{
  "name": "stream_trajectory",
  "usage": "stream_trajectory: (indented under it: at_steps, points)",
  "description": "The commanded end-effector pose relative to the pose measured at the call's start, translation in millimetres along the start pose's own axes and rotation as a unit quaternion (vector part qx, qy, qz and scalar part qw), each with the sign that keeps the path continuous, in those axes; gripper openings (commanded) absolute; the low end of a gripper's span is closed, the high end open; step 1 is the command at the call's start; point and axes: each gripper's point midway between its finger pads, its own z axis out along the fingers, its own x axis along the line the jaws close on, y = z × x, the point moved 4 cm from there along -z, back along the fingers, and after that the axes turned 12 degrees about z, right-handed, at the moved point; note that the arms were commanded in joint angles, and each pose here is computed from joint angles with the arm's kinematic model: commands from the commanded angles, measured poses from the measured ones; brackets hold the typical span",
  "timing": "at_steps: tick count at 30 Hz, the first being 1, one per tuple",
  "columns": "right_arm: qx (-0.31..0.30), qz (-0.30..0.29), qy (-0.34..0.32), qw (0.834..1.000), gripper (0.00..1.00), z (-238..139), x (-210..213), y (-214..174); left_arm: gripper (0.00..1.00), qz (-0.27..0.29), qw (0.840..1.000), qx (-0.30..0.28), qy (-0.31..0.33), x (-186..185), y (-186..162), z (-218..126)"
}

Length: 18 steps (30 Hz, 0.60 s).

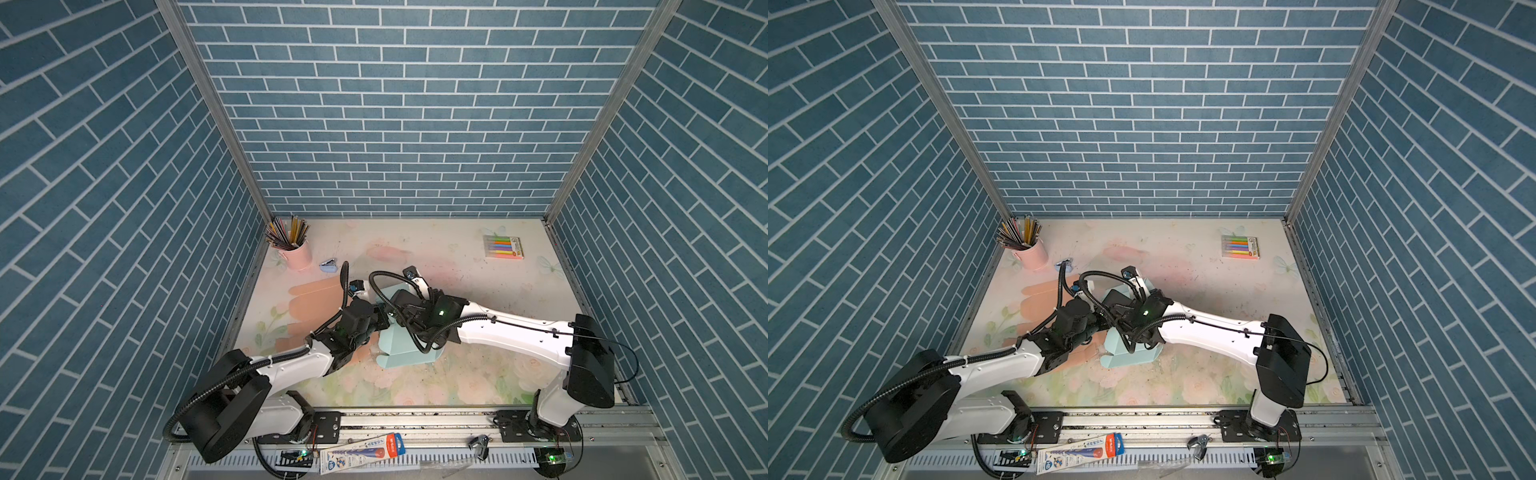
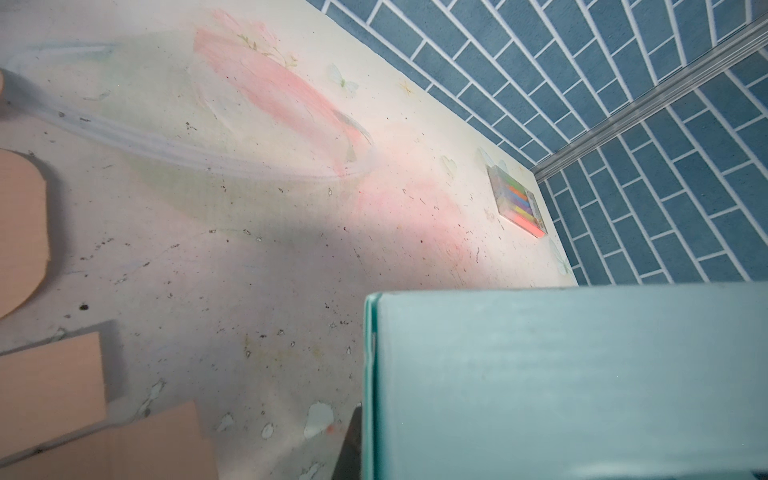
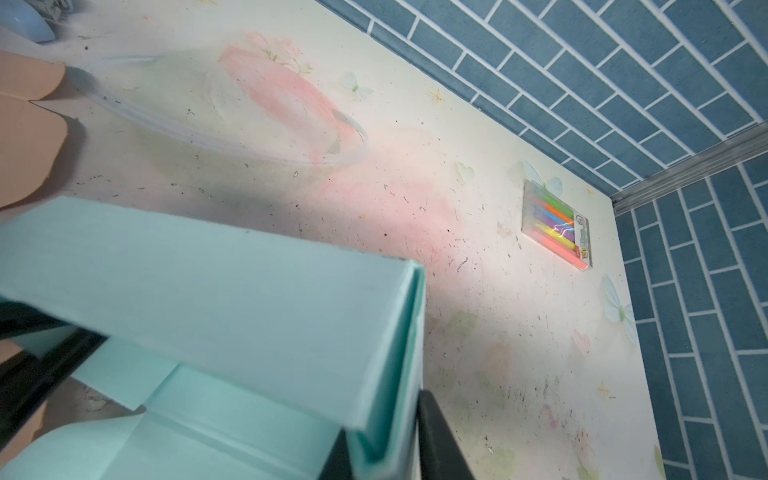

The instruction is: Fold the paper box

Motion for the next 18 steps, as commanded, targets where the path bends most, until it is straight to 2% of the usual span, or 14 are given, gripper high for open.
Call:
stream_trajectory:
  at_steps: [1,4,11,18]
  points:
    - [-0.008,-0.001,-0.028,1.0,0.23,5,-5,2,0.0,-0.006,0.999,-0.03,-0.015,-13,18,0]
    - [-0.012,-0.002,-0.043,0.999,0.22,7,-10,4,0.0,-0.006,0.999,-0.03,-0.018,-16,19,1]
    - [-0.014,-0.005,-0.068,0.998,0.11,17,-19,6,0.0,-0.004,0.999,-0.027,-0.024,-22,20,7]
    - [-0.026,-0.006,-0.104,0.994,0.09,23,-26,9,0.0,-0.011,0.999,-0.027,-0.036,-31,21,12]
